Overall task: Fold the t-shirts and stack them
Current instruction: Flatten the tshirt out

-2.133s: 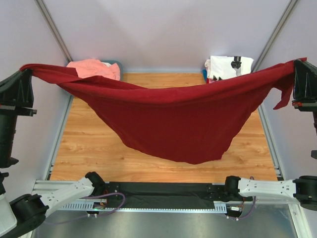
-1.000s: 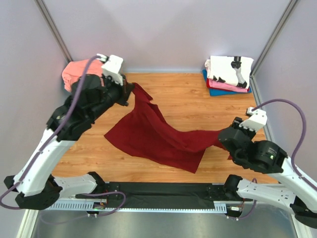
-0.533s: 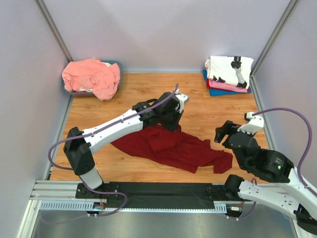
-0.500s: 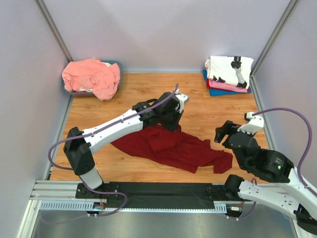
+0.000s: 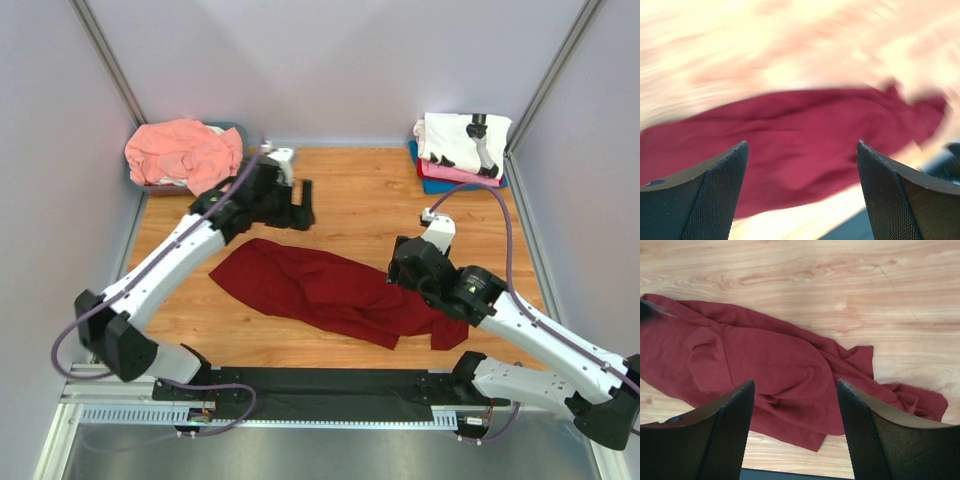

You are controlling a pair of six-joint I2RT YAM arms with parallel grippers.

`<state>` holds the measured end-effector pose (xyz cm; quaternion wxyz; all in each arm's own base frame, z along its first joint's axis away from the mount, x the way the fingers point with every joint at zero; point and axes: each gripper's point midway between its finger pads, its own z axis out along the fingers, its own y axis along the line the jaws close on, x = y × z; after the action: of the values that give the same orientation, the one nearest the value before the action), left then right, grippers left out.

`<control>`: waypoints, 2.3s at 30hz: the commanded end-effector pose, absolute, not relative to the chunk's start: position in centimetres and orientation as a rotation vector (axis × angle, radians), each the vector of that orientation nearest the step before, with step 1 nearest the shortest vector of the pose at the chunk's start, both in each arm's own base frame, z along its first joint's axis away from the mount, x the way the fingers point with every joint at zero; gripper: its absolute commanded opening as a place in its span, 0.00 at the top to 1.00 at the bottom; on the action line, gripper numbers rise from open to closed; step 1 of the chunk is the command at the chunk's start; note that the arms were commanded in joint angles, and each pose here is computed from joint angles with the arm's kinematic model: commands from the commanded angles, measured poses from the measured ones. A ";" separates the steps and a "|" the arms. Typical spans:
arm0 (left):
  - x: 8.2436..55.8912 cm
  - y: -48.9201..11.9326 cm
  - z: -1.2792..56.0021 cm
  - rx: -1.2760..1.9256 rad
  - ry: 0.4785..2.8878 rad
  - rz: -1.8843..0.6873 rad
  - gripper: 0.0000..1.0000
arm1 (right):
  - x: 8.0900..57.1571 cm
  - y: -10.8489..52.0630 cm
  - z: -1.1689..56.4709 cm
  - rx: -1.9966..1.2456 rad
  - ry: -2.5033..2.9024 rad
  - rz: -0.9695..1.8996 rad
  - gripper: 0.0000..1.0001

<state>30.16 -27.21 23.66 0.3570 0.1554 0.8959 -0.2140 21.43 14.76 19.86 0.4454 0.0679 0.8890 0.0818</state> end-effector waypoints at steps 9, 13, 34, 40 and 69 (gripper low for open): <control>28.4 -9.8 18.3 -0.066 2.426 -0.380 0.06 | 20.1 15.4 11.7 0.456 2.390 0.438 0.45; 28.0 -8.4 17.1 -0.106 2.429 -0.357 0.07 | 19.8 15.0 10.1 0.495 2.419 0.475 0.45; 27.7 -7.1 15.5 -0.135 2.449 -0.304 0.09 | 21.6 14.8 6.0 0.560 2.461 0.551 0.54; 27.8 -6.7 15.2 -0.153 2.455 -0.284 0.10 | 22.5 14.5 6.7 0.544 2.429 0.543 0.74; 28.4 0.4 2.9 -0.945 2.437 -0.158 0.23 | 25.3 16.4 8.5 0.301 2.274 0.653 0.99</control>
<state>25.96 -0.64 2.30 0.2110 -0.3377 0.9149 -0.0666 23.98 15.49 7.08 0.3381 0.1357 0.9028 0.2284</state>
